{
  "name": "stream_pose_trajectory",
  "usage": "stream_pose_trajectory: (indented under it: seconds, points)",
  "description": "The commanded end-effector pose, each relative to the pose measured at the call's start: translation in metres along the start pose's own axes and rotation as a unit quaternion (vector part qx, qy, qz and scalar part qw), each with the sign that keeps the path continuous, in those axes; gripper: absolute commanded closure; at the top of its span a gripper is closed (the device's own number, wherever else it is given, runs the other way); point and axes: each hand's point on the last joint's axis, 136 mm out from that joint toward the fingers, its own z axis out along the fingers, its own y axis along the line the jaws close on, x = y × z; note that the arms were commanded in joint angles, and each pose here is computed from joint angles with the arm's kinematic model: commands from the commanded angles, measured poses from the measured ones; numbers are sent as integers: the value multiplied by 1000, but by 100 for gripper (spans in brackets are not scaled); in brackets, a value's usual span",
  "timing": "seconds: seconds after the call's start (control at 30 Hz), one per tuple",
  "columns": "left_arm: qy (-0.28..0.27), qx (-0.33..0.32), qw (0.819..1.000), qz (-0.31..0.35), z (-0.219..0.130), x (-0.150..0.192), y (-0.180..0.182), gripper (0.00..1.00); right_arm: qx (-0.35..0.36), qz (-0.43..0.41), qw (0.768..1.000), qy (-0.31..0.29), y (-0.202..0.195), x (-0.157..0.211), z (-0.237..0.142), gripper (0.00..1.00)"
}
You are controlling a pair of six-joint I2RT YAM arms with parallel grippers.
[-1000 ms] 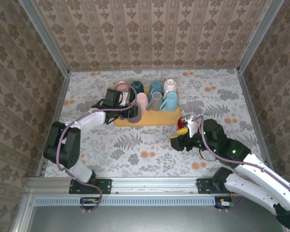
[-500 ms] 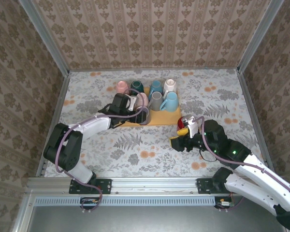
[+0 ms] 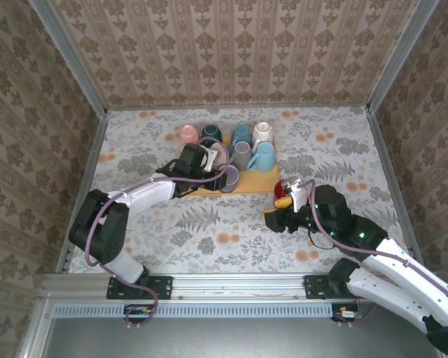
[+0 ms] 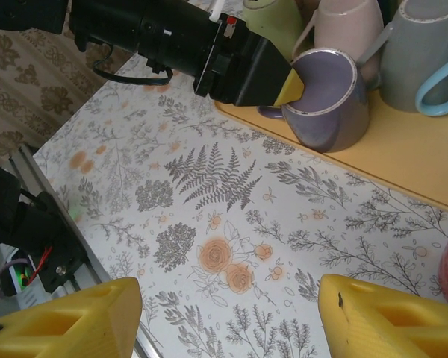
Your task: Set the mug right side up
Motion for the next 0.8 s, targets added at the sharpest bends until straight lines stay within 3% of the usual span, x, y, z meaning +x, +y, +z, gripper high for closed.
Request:
stream_pose_trajectory:
  seconds: [0.0,0.13,0.2,0.53,0.77]
  points:
    - [77,-40,996,17,9,39,16,55,15,-5,1000,-2,-6,2,0,35]
    - [81,-39,996,14,8,44,16,38,14,-4,1000,3,-6,4,2,35]
    - [78,-40,996,9,7,45,18,34,14,-4,1000,7,-7,5,3,35]
    - [75,-19,997,-13,4,44,14,30,13,-4,1000,12,-6,5,4,33]
    - [4,-6,997,-83,-14,27,35,31,15,-3,1000,12,-7,7,3,30]
